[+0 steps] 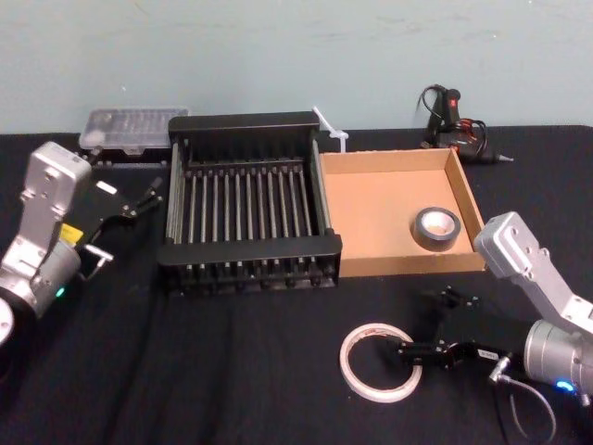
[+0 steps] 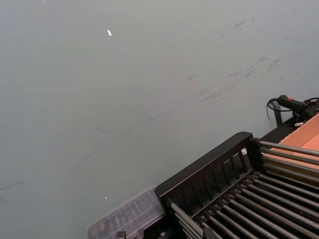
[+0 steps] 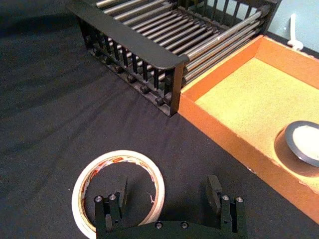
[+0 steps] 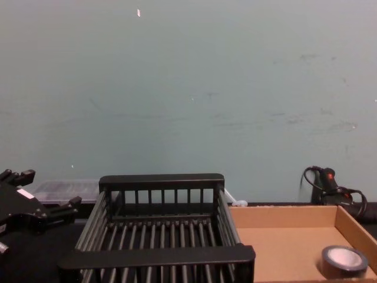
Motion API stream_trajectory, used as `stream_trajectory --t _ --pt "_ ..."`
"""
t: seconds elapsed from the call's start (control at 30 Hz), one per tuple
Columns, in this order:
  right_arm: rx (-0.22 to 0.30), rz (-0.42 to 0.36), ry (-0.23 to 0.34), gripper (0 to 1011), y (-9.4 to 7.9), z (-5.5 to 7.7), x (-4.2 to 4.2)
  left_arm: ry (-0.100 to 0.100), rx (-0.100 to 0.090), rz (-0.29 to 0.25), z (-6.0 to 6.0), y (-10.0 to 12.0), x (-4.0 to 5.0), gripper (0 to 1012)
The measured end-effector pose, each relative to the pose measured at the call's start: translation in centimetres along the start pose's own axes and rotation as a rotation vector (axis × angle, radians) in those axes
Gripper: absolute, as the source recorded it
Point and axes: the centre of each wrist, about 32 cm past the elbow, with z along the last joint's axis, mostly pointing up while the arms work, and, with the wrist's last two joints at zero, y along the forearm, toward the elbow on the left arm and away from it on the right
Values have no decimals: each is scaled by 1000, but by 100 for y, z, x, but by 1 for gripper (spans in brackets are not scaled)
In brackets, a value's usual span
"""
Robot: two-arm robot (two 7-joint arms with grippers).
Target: Pick up the white tape and place it into the black box , Pick up the silver tape and place it into the brown box.
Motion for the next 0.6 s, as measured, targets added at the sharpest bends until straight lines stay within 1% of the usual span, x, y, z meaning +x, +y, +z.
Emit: stream_trajectory --t 0.3,0.6 --pt "-25 6 -9 1002 73 -43 3 0 0 0 0 0 0 1001" --pt "-36 8 -8 1002 110 -60 11 0 0 0 0 0 0 1001"
